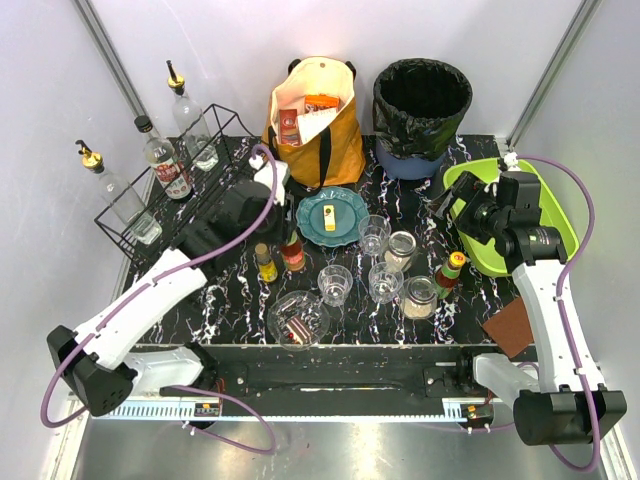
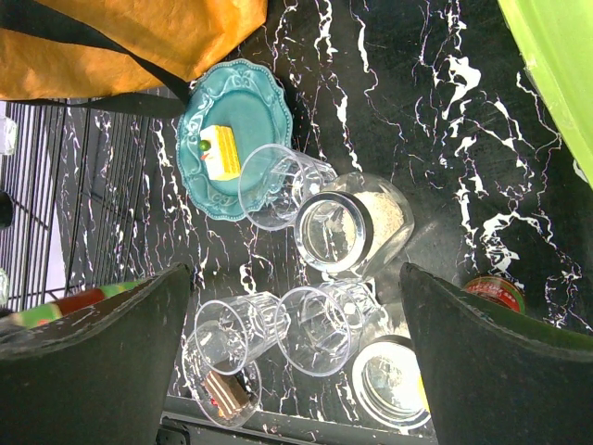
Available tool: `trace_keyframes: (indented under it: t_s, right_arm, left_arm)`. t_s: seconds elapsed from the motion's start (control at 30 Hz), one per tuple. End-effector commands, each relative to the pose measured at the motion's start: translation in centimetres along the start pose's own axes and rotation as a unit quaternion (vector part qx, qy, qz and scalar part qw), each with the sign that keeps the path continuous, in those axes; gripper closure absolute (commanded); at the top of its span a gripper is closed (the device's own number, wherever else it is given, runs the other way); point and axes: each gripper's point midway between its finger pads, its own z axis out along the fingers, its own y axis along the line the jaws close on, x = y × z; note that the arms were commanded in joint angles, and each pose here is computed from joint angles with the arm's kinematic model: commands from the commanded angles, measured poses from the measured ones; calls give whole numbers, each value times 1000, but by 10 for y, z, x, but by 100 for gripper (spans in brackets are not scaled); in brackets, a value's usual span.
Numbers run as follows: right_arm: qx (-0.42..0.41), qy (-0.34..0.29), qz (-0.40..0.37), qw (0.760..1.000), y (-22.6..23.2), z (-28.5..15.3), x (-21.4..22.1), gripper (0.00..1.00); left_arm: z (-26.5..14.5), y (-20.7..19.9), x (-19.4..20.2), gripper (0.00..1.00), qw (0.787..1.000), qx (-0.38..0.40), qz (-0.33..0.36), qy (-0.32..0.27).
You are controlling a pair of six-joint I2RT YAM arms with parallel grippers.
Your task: Clear the kitchen counter
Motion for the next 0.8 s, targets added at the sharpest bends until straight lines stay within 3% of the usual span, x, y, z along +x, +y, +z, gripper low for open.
trace_keyframes:
  t_s: [0.0,0.13,0.4,0.53,0.77]
  right_arm:
    - [-6,-34,-6,999,9,-12,-17,1]
    - [-4,-42,-6,999,8,-16,-17,1]
    - [-2,-43,-1,999,5,-17,-14,1]
    - [-3,-43,-1,999,6,-17,-16,1]
    - [-5,-32,-2,999,8,-11,-15,1]
  left_arm:
    - [-38,-16,-96,100,991,22,-35,-125]
    - [-52,-1,-122,100,988,-6,-43,-150]
    - [-97,74,-164,100,967,-116,-90,-210]
    - [-116,109,-161,100,955,-190,-96,-205]
    - [-155,174,-140,100,917,-305,-141,-214]
